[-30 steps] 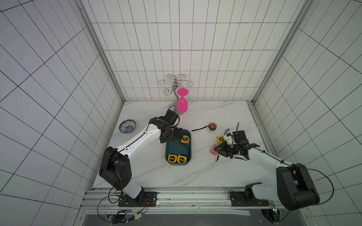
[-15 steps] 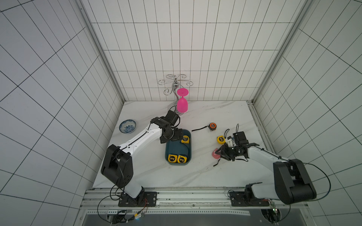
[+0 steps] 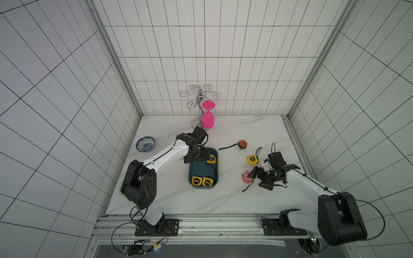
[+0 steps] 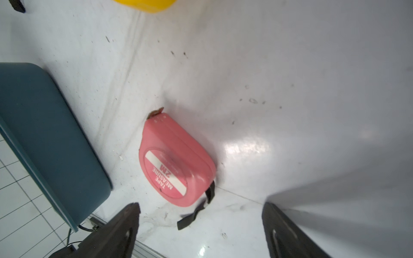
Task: Take the tape measure out of the storage box
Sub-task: Place the tape measure at the center of the board, then pick up the tape measure from the storage box.
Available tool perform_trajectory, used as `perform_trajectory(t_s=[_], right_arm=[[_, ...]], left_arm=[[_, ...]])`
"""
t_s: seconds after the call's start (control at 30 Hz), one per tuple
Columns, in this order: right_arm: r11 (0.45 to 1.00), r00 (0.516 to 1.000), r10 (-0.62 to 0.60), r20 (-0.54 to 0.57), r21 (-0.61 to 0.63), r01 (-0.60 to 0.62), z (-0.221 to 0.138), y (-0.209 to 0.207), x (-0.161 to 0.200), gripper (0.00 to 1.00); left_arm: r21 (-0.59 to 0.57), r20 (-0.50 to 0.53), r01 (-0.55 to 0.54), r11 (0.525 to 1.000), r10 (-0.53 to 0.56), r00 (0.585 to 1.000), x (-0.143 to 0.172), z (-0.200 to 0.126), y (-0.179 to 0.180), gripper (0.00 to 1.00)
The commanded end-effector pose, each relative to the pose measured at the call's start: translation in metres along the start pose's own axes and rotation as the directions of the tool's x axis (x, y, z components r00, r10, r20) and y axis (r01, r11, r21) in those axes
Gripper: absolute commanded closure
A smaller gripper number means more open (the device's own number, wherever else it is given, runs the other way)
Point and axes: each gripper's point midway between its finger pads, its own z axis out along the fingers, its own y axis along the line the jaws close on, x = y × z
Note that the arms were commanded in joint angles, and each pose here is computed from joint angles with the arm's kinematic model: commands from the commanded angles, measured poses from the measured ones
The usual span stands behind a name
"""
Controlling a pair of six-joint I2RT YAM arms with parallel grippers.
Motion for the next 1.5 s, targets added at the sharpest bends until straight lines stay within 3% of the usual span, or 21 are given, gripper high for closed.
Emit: perform_trajectory(t_s=[0.0,0.3,0.8,1.0,1.47], right_arm=[[0.997,0.999,-0.010,0.044,0.078,0.007,-0.020,-0.006,-0.005,0.03],[0.996,0.988,-0.058,0.142,0.068,0.049,-0.054,0.017,-0.024,0.01],[0.997,0.985,-0.061,0.159,0.047,0.054,-0.055,0.024,-0.030,0.01],[0.998,0.985,-0.062,0.161,0.038,0.057,-0.054,0.026,-0.032,0.01],[0.998,0.984,-0.063,0.165,0.010,0.062,-0.052,0.031,-0.035,0.01]], left_arm=[[-0.035,0.030,-0.075,0.997,0.076,0.997,-0.012,0.005,-0.008,0.04],[-0.017,-0.018,-0.189,0.982,0.188,0.982,-0.018,0.032,-0.029,0.05],[0.118,-0.093,-0.230,0.966,0.241,0.966,-0.013,0.072,-0.056,0.04],[0.075,-0.082,-0.229,0.971,0.234,0.969,-0.019,0.082,-0.052,0.04],[-0.175,-0.054,-0.210,0.962,0.203,0.978,-0.034,0.090,-0.016,0.04]])
